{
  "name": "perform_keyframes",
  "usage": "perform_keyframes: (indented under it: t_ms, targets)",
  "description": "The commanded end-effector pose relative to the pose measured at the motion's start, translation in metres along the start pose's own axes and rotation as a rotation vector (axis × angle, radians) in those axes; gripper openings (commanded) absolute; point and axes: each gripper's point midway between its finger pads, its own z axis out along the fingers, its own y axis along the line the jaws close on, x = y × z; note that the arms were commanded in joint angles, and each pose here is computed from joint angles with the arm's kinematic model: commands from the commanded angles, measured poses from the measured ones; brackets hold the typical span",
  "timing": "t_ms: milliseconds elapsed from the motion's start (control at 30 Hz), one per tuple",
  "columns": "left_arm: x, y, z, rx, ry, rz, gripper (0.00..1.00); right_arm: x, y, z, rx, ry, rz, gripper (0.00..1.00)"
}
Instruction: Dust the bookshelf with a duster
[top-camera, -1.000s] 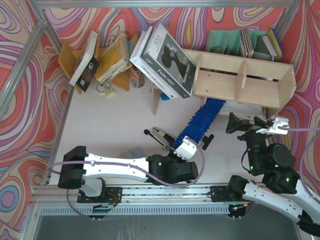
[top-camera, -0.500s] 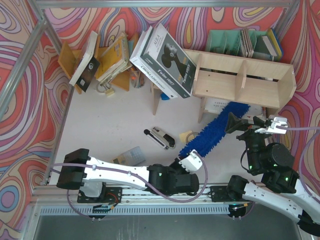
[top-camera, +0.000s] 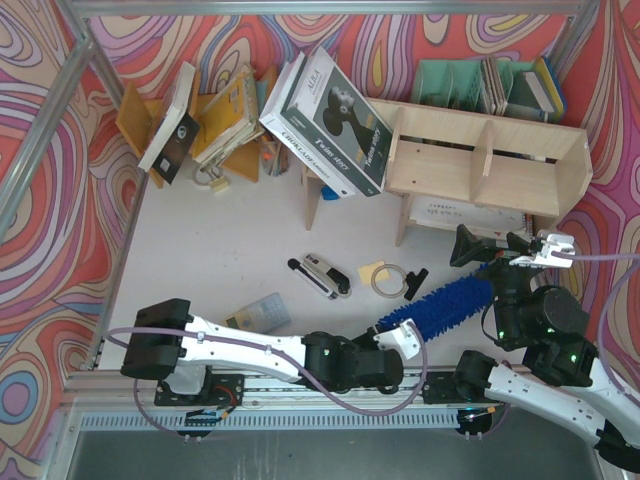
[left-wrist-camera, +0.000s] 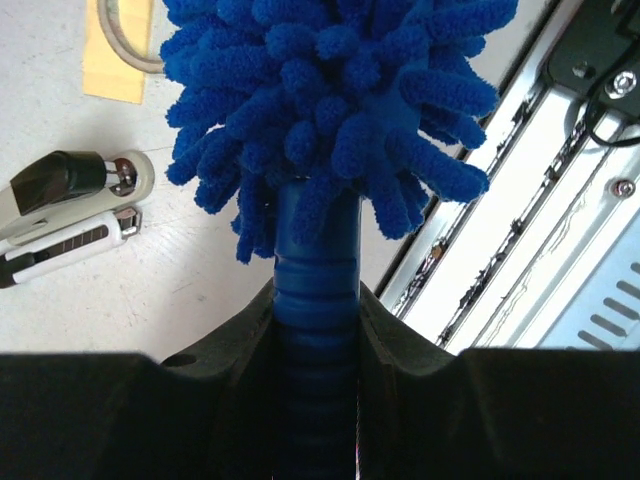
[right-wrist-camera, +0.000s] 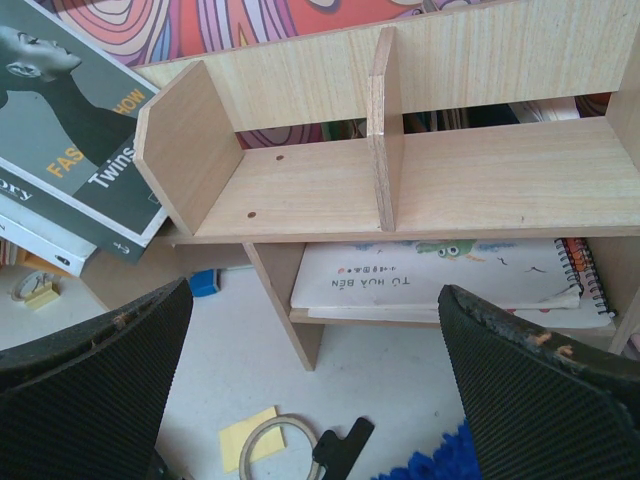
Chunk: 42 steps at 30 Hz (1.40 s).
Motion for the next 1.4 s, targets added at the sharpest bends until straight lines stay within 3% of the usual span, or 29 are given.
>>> perform_keyframes:
  t_ms: [0, 433, 867, 1367]
  targets:
    - [-0.008, -0.006, 0.004, 0.027, -0.028, 0.002, 0.0, -0.003, 0.003, 0.002, -0.004, -0.014, 0.009, 0.99]
    - [0.012, 0.028, 0.018, -0.097, 0.017, -0.092, 0.0, 0.001, 0.005, 0.003, -0.003, -0.004, 0.003, 0.99]
    - [0.003, 0.061, 0.02, -0.257, -0.03, -0.176, 0.0, 0.002, 0.005, 0.003, -0.002, 0.0, -0.001, 0.99]
    - [0.052, 0.097, -0.01, -0.412, 0.034, -0.318, 0.0, 0.002, 0.005, 0.003, -0.003, 0.0, 0.0, 0.99]
